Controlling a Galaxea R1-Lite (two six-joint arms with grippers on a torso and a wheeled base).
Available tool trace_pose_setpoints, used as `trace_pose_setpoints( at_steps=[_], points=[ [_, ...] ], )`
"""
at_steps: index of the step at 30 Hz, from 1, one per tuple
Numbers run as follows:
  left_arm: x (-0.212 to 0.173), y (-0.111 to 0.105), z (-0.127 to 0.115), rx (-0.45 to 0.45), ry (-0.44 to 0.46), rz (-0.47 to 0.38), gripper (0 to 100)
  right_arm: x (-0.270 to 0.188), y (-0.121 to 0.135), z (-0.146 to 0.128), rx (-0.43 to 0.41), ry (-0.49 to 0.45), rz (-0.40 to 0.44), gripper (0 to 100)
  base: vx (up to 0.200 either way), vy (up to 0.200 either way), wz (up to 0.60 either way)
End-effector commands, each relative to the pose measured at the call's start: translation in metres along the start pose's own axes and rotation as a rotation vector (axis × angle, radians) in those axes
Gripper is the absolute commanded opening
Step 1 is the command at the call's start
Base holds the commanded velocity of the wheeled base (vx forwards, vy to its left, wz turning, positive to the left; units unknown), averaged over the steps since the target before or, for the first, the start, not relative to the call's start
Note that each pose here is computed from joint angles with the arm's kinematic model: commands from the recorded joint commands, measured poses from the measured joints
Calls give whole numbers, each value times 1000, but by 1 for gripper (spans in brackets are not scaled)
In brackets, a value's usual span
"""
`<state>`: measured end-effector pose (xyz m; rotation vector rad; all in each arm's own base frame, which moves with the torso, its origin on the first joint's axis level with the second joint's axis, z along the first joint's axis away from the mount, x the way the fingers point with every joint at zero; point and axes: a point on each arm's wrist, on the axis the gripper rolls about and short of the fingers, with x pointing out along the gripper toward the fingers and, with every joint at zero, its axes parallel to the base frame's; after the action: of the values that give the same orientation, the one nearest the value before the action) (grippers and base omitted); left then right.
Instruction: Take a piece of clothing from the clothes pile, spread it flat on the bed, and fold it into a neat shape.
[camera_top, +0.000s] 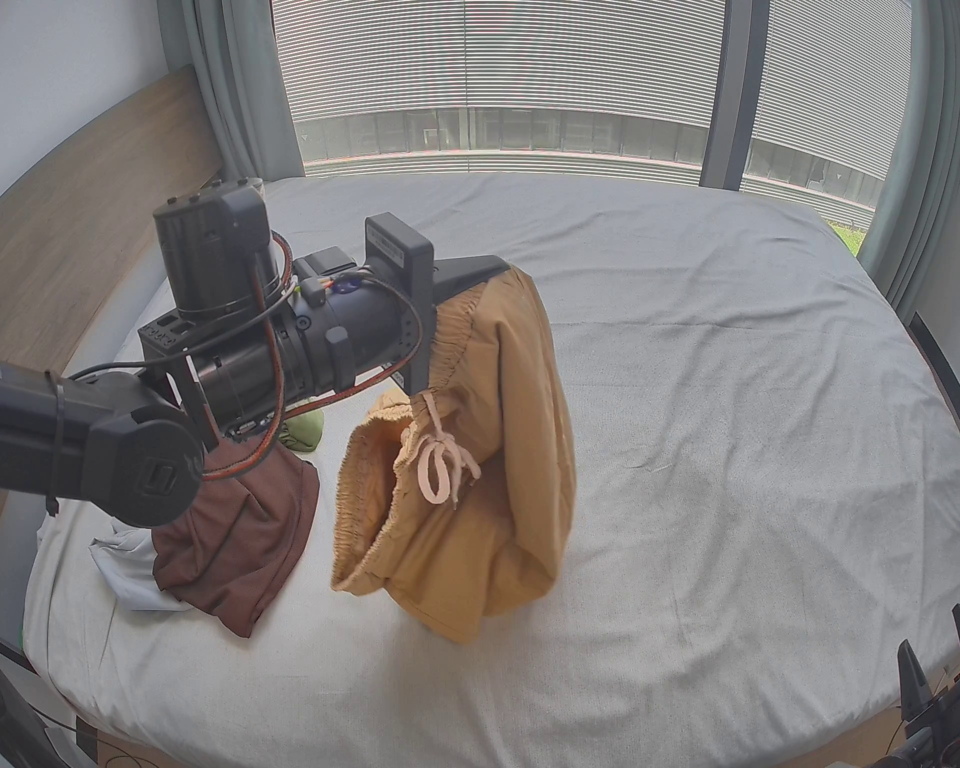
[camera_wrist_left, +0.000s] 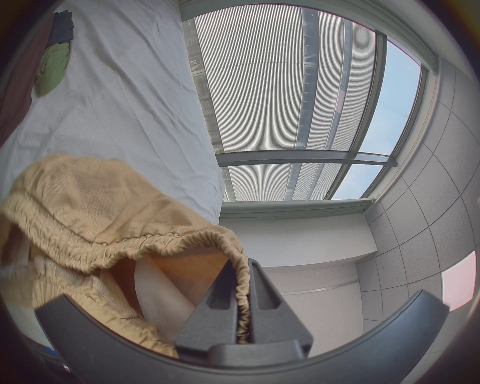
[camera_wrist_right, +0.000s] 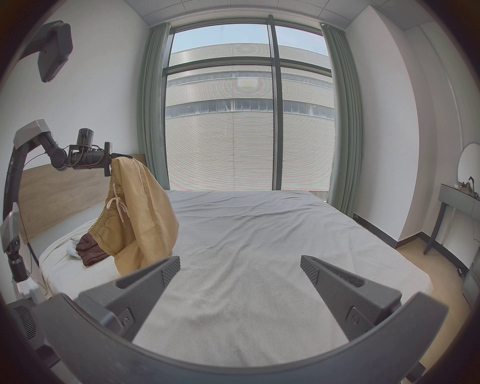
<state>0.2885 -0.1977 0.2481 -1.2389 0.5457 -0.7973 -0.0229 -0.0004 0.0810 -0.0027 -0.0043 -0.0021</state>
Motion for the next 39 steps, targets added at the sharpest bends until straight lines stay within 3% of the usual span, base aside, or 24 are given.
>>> trace_pose_setpoints(
  at_steps=[1,10,21,29,39],
  points=[
    [4,-11,-12,2,10,-25,0,0,0,-5,0,1,1,100,0,0,0],
    [14,-19,-34,-1,50,-48,0,0,0,-5,0,1,1,100,0,0,0],
    [30,-13,-46,-4,71,-44,0,0,0,-5,0,1,1,100,0,0,0],
    [38,-24,-58,-5,102,-85,0,0,0,-5,0,1,1,100,0,0,0],
    [53,-41,-78,-68,153,-141,0,0,0,-5,0,1,1,100,0,0,0]
  ],
)
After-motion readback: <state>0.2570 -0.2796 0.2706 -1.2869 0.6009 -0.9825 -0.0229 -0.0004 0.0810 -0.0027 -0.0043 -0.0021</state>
